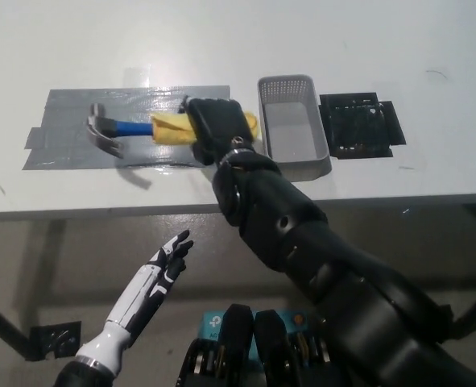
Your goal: The robot picks the hammer placed on top of the gray container with right hand and places it on the grey area of the desk
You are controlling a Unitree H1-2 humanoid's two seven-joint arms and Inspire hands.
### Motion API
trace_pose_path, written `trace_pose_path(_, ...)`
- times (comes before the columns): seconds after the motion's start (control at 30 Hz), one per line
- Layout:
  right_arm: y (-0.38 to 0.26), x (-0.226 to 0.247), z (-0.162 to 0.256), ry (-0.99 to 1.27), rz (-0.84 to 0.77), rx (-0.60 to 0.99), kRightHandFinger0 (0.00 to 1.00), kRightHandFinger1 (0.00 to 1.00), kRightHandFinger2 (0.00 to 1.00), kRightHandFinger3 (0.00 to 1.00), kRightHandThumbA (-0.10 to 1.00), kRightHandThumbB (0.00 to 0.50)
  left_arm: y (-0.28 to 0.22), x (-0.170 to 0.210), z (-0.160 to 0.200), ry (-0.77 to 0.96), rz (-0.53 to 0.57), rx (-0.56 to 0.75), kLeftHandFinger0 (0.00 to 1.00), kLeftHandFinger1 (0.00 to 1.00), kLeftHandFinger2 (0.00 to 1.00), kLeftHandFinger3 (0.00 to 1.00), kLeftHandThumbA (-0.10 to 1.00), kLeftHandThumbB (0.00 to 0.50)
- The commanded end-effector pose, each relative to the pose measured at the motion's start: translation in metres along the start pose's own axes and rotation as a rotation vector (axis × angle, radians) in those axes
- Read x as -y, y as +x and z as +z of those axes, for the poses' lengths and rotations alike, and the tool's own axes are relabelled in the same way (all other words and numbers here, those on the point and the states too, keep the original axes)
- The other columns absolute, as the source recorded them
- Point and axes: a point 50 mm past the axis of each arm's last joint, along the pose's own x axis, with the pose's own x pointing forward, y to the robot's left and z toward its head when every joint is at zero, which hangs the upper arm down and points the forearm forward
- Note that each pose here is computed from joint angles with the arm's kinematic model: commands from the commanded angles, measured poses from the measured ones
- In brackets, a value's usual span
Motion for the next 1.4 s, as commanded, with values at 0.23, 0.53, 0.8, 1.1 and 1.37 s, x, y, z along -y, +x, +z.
trace_pose_path(0.23, 0.013, 0.037, 0.006, 0.118, 0.052, 0.011, 1.00, 1.00, 1.00, 1.00, 0.64, 0.272, 0.011, -0.006, 0.018, 0.044, -0.034, 0.058, 0.91, 0.98, 1.00, 1.00, 1.00, 0.078)
trace_pose_path(0.53, 0.019, 0.069, 0.035, 0.339, 0.113, 0.168, 1.00, 1.00, 1.00, 1.00, 0.97, 0.500, 0.010, -0.006, 0.020, 0.035, -0.044, 0.052, 0.91, 0.98, 1.00, 1.00, 1.00, 0.097)
trace_pose_path(0.8, 0.008, 0.189, 0.125, 1.059, 0.189, 0.581, 1.00, 1.00, 1.00, 1.00, 0.96, 0.500, 0.014, -0.008, 0.022, 0.061, -0.050, 0.069, 0.98, 0.97, 1.00, 1.00, 1.00, 0.094)
trace_pose_path(1.1, -0.056, 0.318, 0.139, 1.355, -0.047, 0.918, 1.00, 1.00, 1.00, 1.00, 1.00, 0.500, 0.022, -0.005, 0.025, 0.075, -0.071, 0.077, 1.00, 0.98, 1.00, 1.00, 1.00, 0.104)
trace_pose_path(1.37, -0.155, 0.395, 0.067, 0.917, -0.387, 1.104, 1.00, 1.00, 1.00, 1.00, 1.00, 0.500, 0.047, -0.022, 0.040, 0.071, -0.023, 0.121, 0.95, 1.00, 1.00, 1.00, 1.00, 0.100)
